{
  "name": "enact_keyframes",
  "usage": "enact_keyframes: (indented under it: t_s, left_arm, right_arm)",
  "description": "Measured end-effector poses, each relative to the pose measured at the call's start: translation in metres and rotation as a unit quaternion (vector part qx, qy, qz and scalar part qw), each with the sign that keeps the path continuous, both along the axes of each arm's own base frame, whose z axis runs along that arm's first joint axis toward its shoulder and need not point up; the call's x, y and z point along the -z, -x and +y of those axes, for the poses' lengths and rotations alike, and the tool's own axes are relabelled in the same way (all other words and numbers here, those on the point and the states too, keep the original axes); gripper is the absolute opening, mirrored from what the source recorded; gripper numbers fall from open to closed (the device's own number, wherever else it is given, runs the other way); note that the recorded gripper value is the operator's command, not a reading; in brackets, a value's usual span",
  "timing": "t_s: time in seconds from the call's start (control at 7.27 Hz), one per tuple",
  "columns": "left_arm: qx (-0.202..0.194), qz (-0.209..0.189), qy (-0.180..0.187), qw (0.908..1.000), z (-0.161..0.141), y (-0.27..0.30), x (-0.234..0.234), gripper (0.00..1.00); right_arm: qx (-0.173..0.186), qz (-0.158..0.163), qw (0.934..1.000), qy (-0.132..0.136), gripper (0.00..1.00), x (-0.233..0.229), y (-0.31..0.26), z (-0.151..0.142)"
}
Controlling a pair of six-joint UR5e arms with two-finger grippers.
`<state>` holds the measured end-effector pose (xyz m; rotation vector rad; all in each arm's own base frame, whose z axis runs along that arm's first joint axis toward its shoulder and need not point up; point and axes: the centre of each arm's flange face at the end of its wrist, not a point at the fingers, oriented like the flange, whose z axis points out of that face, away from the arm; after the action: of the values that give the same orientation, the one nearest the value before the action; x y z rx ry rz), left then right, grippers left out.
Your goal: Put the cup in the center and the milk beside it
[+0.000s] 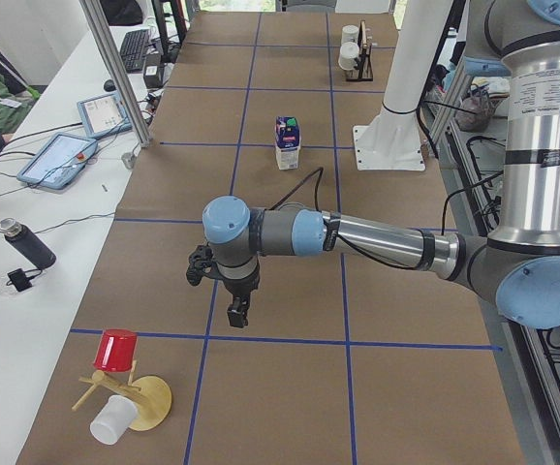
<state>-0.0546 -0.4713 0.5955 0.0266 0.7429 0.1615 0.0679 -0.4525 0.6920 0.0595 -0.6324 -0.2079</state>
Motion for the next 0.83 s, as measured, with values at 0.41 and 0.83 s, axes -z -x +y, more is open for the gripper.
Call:
enact_keyframes:
  t_s: [0.41,0.83]
  left_arm:
    - [0.0,0.0,0.016,0.9999,0.016,0.0,-0.015,0.98]
    - [0.0,0.0,0.019,0.9998,0.019,0.0,-0.018,0.98]
  right_arm:
    - [0.0,-0.005,1.0,-0.006,1.0,0.007,0.001,-0.003]
    - [-0.001,-0.055,0.9985,-0.001,1.0,0.01,0.009,-0.003]
